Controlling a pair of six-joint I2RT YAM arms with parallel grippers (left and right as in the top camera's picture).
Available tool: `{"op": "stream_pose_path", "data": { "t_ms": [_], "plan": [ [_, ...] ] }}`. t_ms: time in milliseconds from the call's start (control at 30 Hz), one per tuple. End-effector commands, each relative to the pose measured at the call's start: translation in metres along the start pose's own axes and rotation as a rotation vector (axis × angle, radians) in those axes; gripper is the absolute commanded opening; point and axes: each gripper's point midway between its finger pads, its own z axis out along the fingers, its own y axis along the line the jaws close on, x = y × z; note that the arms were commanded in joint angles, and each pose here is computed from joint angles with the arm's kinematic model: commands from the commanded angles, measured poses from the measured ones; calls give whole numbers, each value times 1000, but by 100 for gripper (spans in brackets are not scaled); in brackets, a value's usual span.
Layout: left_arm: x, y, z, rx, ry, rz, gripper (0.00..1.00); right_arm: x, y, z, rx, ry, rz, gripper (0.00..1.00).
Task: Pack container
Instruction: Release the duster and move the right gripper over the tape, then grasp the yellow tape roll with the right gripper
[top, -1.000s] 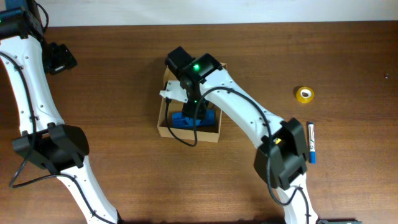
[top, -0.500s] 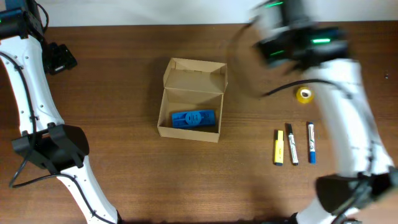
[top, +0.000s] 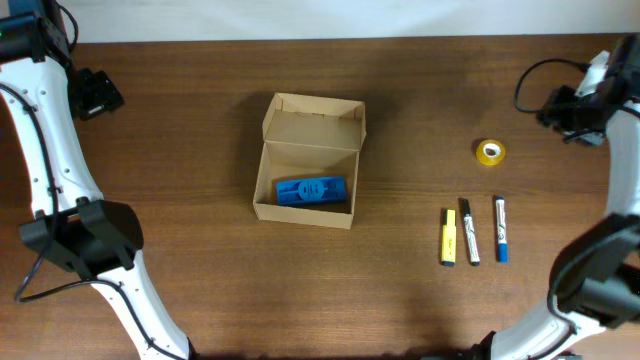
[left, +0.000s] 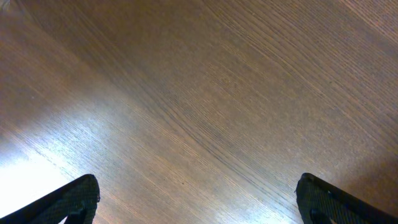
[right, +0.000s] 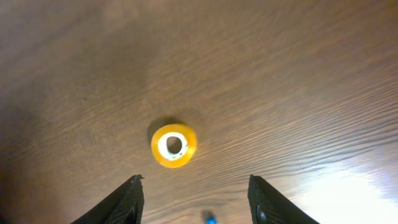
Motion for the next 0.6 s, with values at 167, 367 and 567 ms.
{"op": "stream_pose_path", "data": {
  "t_ms": [167, 367, 567],
  "plan": [
    [0, 6, -9, -3, -18, 7, 100, 35, 23, 76, -40, 184, 93, 53],
    [0, 5, -8, -3, -18, 7, 100, 53, 18, 111, -18, 264, 139, 49],
    [0, 5, -8, -3, -18, 7, 100, 62, 13, 124, 1, 295, 143, 47]
  ]
}}
